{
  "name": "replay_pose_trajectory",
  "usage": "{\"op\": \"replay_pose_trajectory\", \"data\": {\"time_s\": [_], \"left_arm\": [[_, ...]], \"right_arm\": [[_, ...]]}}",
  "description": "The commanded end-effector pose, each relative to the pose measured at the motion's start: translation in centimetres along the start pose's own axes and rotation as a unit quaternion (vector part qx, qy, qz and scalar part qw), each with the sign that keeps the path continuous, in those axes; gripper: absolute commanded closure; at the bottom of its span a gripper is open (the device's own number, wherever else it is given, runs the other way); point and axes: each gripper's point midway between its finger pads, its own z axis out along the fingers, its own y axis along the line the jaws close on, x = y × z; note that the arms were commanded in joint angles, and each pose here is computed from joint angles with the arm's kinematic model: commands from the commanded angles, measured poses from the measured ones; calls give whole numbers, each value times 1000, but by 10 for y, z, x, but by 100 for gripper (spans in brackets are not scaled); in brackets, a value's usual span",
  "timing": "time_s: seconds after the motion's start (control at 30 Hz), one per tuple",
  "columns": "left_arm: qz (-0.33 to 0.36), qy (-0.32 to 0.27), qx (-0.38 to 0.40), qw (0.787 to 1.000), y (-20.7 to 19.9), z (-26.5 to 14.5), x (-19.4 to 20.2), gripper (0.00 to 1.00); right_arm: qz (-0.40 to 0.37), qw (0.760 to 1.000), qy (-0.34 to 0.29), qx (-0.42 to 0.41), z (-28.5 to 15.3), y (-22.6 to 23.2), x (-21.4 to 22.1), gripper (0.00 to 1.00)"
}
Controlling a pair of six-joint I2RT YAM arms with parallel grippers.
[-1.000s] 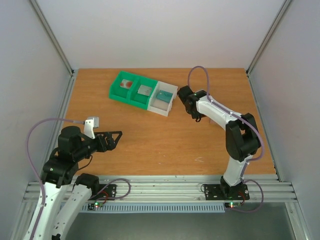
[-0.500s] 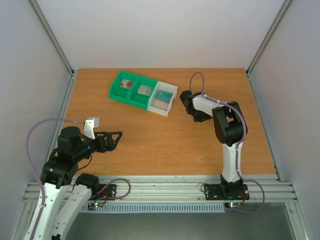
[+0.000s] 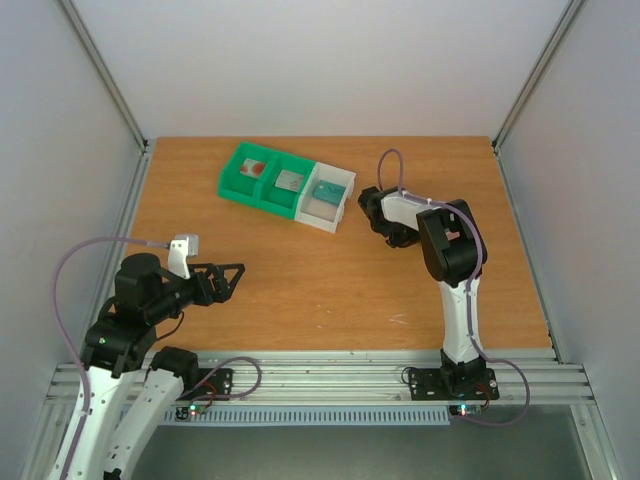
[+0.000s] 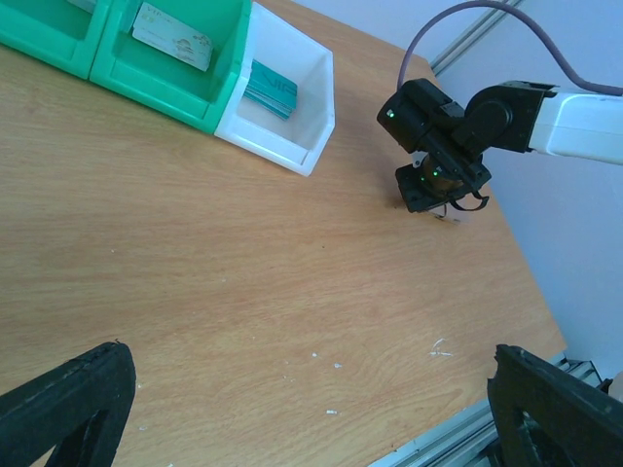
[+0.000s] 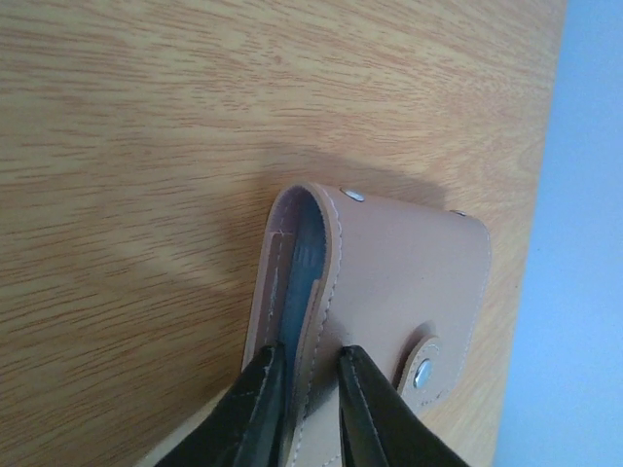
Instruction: Take the credit cards out of the card holder
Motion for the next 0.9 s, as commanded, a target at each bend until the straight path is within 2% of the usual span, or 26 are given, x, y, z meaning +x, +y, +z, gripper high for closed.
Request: {"op": "replay_pose_trajectory", "data": {"time_s": [0.0, 0.13, 0.33, 0.47, 0.57, 0.67, 0.73, 0.87], "left_arm": [[26, -25, 21, 999, -12, -7, -10, 1], [22, -22, 15, 999, -9, -5, -10, 1], [19, -24, 9, 999, -7, -5, -10, 1], [11, -16, 5, 1000, -5, -3, -9, 1], [7, -5, 5, 1000, -6, -2, -7, 1], [3, -2, 2, 1000, -4, 0, -7, 1], [-3, -3, -10, 1000, 0, 1, -8, 1], [-29, 2, -62, 998, 18, 2, -8, 1]], "right_arm": [[12, 999, -6, 31, 2, -10, -6, 86], [14, 999, -3, 32, -1, -15, -3, 99], [20, 1000, -17, 1, -29, -22, 7, 99], [29, 996, -26, -82, -54, -13, 17, 99], [23, 990, -54, -129, -88, -6, 24, 99], [-7, 978, -92, -186, -129, 10, 34, 99], [-29, 962, -107, -249, -153, 31, 44, 99], [-87, 932, -165, -311, -202, 60, 67, 99]]}}
